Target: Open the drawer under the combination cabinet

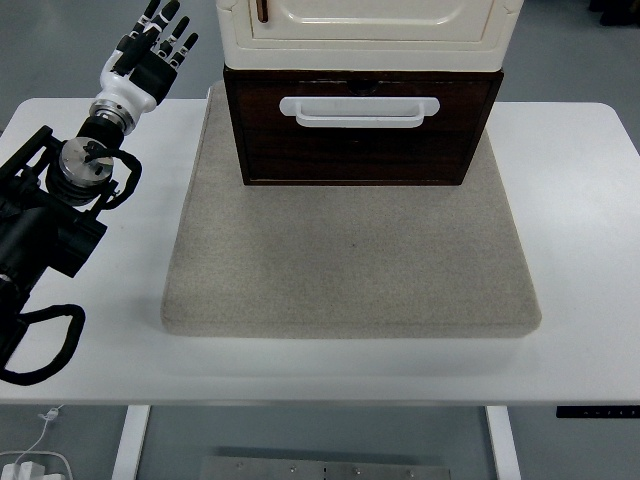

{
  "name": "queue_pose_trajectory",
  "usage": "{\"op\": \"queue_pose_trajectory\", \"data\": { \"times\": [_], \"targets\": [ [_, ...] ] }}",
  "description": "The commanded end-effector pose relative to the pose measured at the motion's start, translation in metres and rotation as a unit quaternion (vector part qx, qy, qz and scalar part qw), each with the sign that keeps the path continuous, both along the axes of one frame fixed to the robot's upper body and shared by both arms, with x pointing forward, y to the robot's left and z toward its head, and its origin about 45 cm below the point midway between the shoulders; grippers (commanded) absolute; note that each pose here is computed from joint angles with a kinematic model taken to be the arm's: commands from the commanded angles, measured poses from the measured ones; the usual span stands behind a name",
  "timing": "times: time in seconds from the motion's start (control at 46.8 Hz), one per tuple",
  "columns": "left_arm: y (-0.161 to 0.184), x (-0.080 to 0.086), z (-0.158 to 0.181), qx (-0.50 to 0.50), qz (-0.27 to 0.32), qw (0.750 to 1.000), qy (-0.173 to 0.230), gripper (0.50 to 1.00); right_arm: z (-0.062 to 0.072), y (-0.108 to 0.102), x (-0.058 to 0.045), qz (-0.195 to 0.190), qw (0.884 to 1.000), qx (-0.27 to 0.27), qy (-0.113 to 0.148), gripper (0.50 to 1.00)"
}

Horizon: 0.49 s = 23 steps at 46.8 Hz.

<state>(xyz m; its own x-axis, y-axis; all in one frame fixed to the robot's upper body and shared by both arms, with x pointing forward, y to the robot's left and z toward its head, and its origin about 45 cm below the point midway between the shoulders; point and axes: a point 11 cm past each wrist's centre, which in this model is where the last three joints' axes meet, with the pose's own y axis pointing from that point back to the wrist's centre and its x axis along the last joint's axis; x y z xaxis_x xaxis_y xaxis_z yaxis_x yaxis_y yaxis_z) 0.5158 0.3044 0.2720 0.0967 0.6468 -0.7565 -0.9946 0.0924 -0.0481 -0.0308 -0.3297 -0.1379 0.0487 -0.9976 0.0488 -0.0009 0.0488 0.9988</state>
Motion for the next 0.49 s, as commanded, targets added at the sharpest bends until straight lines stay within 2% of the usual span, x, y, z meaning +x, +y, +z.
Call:
{"op": "queue_pose_trajectory", "data": {
  "times": [0.0, 0.47],
  "targets": [
    [0.0001, -0.0001, -0.0002, 0.0, 0.0, 1.0, 0.0, 1.0, 0.0, 0.0001, 0.0, 0.0, 1.0, 0.0, 0.0, 0.928],
    [0.0009, 0.0003, 0.0017, -0.005, 0.001, 1.0, -0.003, 1.0, 0.0, 0.0001, 0.0, 0.0, 1.0, 0.0, 0.0, 0.928]
  ]
}}
